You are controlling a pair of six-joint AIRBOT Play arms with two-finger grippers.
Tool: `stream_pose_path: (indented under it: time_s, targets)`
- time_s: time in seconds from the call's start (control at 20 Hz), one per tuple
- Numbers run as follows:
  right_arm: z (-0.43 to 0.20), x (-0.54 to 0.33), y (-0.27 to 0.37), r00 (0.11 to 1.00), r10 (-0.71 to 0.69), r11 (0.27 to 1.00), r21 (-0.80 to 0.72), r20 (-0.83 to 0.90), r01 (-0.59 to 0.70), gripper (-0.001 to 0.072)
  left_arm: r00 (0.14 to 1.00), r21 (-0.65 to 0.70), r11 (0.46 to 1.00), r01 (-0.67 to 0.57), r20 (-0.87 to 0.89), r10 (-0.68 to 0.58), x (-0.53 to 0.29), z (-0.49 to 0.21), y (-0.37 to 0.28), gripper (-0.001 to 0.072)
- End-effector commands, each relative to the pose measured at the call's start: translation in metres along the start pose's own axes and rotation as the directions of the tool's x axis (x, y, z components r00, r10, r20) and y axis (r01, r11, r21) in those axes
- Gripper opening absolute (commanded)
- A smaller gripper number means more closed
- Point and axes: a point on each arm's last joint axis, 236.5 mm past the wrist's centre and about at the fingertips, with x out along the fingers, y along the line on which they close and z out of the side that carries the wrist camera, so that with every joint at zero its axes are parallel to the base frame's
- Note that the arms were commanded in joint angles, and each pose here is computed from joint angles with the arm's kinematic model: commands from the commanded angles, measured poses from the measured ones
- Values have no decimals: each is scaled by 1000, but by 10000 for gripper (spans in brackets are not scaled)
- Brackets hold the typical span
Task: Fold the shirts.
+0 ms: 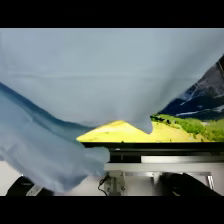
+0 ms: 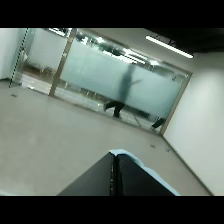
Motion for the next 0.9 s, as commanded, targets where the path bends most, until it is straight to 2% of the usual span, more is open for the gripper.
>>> stream_pose_path:
  time_s: [0.0, 0.15, 0.25, 0.4, 0.7, 0.85]
  targets:
    - [-48, 44, -8, 959, -191, 978, -121, -207, 169, 46, 984, 118, 992, -41, -168, 61, 44, -56, 19, 27]
    - [-83, 105, -24, 890, -330, 942, -170, -314, 289, 45, 941, 183, 981, -58, -319, 115, 104, -126, 41, 26]
    - [-111, 158, -39, 860, -354, 935, -152, -368, 320, 45, 906, 197, 978, -68, -399, 143, 145, -177, 58, 26]
    - [-151, 245, -50, 880, -266, 961, -41, -394, 272, 46, 846, 173, 983, -69, -512, 149, 198, -262, 78, 26]
    - [-206, 370, -54, 950, -129, 974, 144, -284, 175, 47, 708, -38, 995, -88, -706, 35, 251, -429, 91, 27]
    - [-276, 400, -38, 911, -72, 966, 199, -406, 165, 47, 589, -81, 987, -135, -808, 14, 247, -511, 103, 27]
